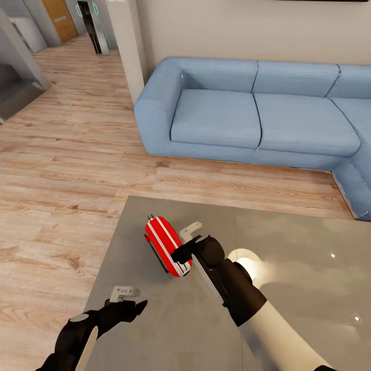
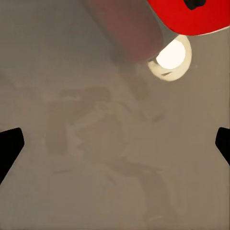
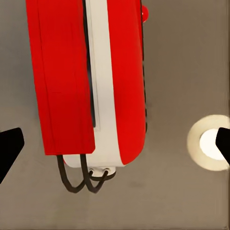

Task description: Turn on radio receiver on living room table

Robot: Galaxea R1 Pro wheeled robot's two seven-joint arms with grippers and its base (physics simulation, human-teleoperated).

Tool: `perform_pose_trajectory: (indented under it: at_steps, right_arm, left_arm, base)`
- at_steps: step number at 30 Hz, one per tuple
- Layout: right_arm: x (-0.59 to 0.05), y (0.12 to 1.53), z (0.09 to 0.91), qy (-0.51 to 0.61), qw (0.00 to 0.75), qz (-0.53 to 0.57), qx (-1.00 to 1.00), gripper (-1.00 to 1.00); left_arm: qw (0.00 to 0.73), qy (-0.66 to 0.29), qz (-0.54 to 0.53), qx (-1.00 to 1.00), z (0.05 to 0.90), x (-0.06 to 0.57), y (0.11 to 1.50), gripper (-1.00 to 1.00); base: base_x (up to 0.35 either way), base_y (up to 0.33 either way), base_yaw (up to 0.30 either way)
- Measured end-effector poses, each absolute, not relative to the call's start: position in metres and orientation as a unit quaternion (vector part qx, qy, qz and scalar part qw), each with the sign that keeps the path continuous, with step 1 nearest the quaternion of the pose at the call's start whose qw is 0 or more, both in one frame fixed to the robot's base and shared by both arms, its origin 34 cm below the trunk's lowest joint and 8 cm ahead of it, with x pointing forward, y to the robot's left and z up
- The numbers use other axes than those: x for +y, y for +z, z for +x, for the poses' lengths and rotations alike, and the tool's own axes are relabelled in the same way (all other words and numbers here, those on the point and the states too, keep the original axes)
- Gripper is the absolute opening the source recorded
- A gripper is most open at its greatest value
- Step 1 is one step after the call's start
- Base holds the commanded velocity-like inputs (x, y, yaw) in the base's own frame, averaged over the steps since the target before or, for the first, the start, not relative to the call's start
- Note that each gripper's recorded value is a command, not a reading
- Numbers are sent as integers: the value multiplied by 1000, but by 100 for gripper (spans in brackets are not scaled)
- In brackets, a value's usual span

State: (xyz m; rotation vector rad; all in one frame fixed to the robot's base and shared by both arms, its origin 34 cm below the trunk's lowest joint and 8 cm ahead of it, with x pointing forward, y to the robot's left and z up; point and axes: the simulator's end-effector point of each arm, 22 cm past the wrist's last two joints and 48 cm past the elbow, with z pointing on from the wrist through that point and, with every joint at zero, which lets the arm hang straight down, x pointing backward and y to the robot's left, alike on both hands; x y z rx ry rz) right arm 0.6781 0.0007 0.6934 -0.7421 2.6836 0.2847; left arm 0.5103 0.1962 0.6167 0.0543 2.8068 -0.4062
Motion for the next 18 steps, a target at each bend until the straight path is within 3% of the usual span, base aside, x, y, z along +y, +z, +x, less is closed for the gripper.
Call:
perform_pose_trajectory:
  at_steps: [10, 18]
  right_arm:
    - [-1, 711, 693, 91, 200, -259, 941, 100]
    - [2, 726, 702, 95, 221, -256, 936, 100]
  left_arm:
    - [153, -138, 20, 978, 511, 200, 617, 100]
    - [153, -138, 20, 978, 511, 200, 617, 100]
  base:
    - [0, 0, 11]
    - [0, 0, 224]
